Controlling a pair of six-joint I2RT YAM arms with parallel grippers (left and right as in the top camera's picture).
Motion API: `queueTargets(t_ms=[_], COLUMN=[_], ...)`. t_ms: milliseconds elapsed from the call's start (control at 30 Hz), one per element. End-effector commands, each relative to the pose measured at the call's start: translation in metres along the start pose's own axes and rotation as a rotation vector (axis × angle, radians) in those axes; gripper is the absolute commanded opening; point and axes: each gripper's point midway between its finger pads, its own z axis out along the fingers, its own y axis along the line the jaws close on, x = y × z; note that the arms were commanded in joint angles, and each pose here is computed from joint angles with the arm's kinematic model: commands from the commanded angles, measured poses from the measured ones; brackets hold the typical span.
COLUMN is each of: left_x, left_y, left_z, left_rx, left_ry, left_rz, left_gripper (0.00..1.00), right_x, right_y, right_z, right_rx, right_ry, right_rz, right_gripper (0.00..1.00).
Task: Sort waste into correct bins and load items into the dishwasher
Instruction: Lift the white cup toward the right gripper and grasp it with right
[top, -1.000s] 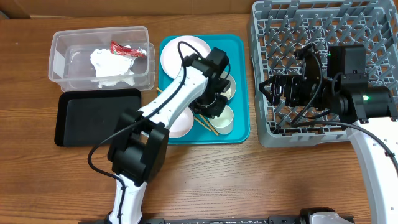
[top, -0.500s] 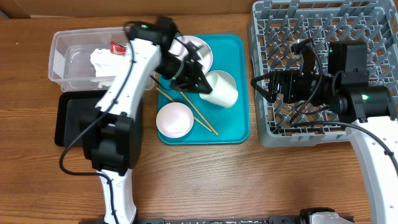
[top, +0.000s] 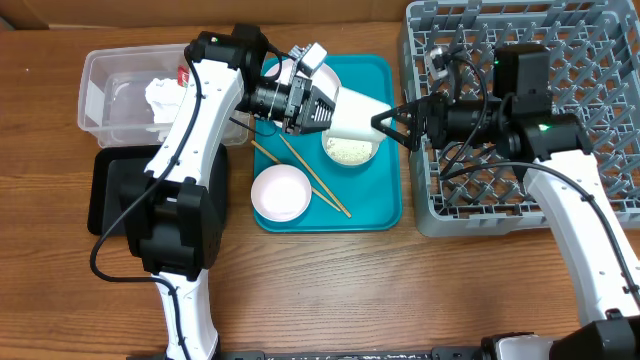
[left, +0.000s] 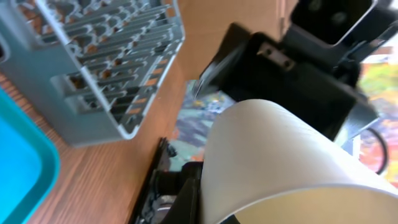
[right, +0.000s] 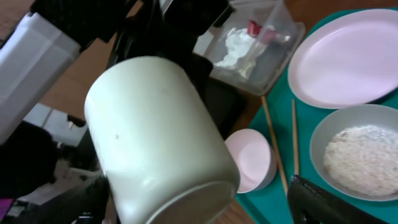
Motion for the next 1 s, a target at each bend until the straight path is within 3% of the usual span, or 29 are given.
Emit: queueTargets(t_ms=[0, 500, 867, 967], left_x=[-0.006, -0.002, -0.006, -0.006], left_y=[-0.031, -0.038, -0.038, -0.038], left_z=[0.001, 0.012, 0.013, 0.013], left_rx=[0.130, 0.165, 0.165, 0.165], left_ry=[-0.031, -0.010, -0.009, -0.009], left_rz=[0.073, 0.077, 0.073, 0.073], left_gripper=[0.04, 0.04, 0.04, 0.04], right_x=[-0.007, -0.021, -0.014, -0.013], right_y=[0.019, 0.048, 0.061, 0.063], right_z=[-0.003, -0.006, 0.006, 0.010], right_rx=[-0.070, -0.217, -0.248, -0.249], right_ry=[-0.006, -0.041, -0.012, -0.006], right_rz=[-0.031, -0.154, -0.177, -0.180], right_gripper=[0.92, 0.71, 0.71, 0.82])
